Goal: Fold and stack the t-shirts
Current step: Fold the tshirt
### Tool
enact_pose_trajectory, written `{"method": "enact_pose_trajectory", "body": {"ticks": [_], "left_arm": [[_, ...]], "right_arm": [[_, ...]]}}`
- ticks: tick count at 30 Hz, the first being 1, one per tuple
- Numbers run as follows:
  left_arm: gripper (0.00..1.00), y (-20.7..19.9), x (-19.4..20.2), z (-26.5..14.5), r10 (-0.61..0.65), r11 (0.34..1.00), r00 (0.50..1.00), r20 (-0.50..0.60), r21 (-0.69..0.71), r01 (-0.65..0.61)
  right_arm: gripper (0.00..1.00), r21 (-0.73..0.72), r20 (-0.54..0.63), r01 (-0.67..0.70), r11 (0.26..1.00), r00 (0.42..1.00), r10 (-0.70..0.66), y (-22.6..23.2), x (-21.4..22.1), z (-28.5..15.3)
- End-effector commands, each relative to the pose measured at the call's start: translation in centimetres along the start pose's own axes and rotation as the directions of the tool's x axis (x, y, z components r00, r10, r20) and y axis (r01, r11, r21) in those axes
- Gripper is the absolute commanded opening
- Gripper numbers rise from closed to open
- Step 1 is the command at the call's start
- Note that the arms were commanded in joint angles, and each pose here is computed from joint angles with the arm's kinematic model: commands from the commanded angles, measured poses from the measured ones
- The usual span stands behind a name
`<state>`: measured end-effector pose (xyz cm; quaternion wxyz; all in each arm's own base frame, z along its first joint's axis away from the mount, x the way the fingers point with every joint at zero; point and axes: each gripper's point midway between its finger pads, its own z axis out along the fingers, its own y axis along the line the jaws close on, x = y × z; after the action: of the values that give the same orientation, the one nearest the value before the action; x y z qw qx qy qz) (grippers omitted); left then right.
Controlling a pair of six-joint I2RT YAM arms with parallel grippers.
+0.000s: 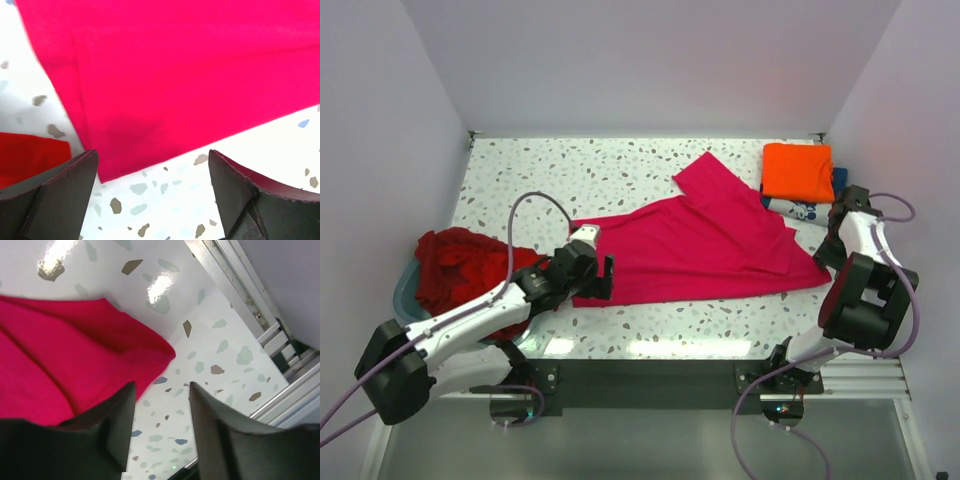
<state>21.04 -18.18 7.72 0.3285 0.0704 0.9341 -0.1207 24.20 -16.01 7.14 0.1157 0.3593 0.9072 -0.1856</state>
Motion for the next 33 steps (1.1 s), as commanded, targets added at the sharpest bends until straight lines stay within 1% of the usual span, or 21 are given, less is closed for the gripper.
{"method": "enact_pose_trajectory", "body": {"ticks": [1,3,5,6,8,9,11,12,15,17,19,20,23,28,29,30,33], "left_arm": [[0.96,1.5,-2.1,-1.6,-0.030,0.995,0.997,0.074,-0.096,0.037],[0.95,2.0,-1.2,-0.8,-0.022,0.992,0.999,0.033,-0.127,0.026],[0.92,2.6,-0.4,0.2,-0.027,0.984,1.000,0.007,-0.175,0.028],[0.88,2.7,-0.5,0.6,-0.027,0.982,1.000,0.013,-0.184,0.029],[0.85,3.2,-0.5,1.3,-0.024,0.974,1.000,0.017,-0.224,0.027],[0.81,3.2,-1.0,1.5,-0.030,0.972,0.999,0.031,-0.231,0.036],[0.77,3.5,-1.9,1.8,-0.029,0.961,0.998,0.057,-0.272,0.043],[0.73,3.7,-2.3,1.9,-0.033,0.958,0.997,0.069,-0.284,0.052],[0.68,3.8,-3.2,2.4,-0.031,0.952,0.996,0.086,-0.302,0.055],[0.63,4.2,-3.0,3.0,-0.027,0.946,0.997,0.071,-0.322,0.049],[0.61,4.4,-2.9,3.6,-0.029,0.943,0.997,0.065,-0.330,0.049],[0.57,4.8,-2.5,4.0,-0.027,0.940,0.998,0.050,-0.340,0.043],[0.51,5.2,-2.1,4.8,-0.032,0.937,0.999,0.037,-0.347,0.043],[0.44,5.6,-2.1,5.4,-0.040,0.934,0.998,0.043,-0.353,0.053],[0.42,5.7,-2.1,5.4,-0.042,0.933,0.998,0.042,-0.356,0.055],[0.37,5.7,-2.2,5.5,-0.042,0.933,0.998,0.044,-0.356,0.055],[0.31,5.8,-2.3,5.5,-0.042,0.932,0.998,0.050,-0.358,0.057]], "right_arm": [[0.54,-0.078,0.062,-0.016,0.997,0.998,0.021,0.5,-0.9,-1.6],[0.63,-0.116,0.071,-0.011,0.993,0.997,0.020,1.1,-0.9,-2.0],[0.65,-0.153,0.090,0.007,0.988,0.996,0.007,1.7,-0.8,-2.6],[0.66,-0.175,0.098,0.012,0.984,0.995,0.005,2.2,-0.9,-2.8],[0.66,-0.201,0.107,0.022,0.979,0.994,0.000,2.6,-0.7,-3.1],[0.66,-0.214,0.112,0.026,0.977,0.994,-0.002,2.8,-0.8,-3.3],[0.65,-0.241,0.115,0.035,0.970,0.993,-0.007,3.3,-0.6,-3.6],[0.65,-0.248,0.118,0.039,0.968,0.993,-0.010,3.5,-0.6,-3.7],[0.64,-0.277,0.131,0.056,0.959,0.991,-0.020,4.1,-0.4,-4.2],[0.64,-0.296,0.137,0.064,0.953,0.990,-0.025,4.4,-0.4,-4.5],[0.64,-0.306,0.141,0.071,0.949,0.990,-0.028,4.7,-0.3,-4.7],[0.64,-0.311,0.146,0.075,0.947,0.989,-0.030,4.8,-0.3,-4.8],[0.64,-0.315,0.152,0.089,0.945,0.987,-0.043,5.0,-0.1,-5.0],[0.64,-0.320,0.157,0.100,0.942,0.986,-0.051,5.2,0.0,-5.2],[0.64,-0.320,0.157,0.101,0.942,0.986,-0.052,5.3,0.1,-5.2],[0.64,-0.321,0.158,0.104,0.941,0.986,-0.055,5.3,0.1,-5.2],[0.64,-0.323,0.157,0.109,0.940,0.986,-0.060,5.4,0.2,-5.2]]}}
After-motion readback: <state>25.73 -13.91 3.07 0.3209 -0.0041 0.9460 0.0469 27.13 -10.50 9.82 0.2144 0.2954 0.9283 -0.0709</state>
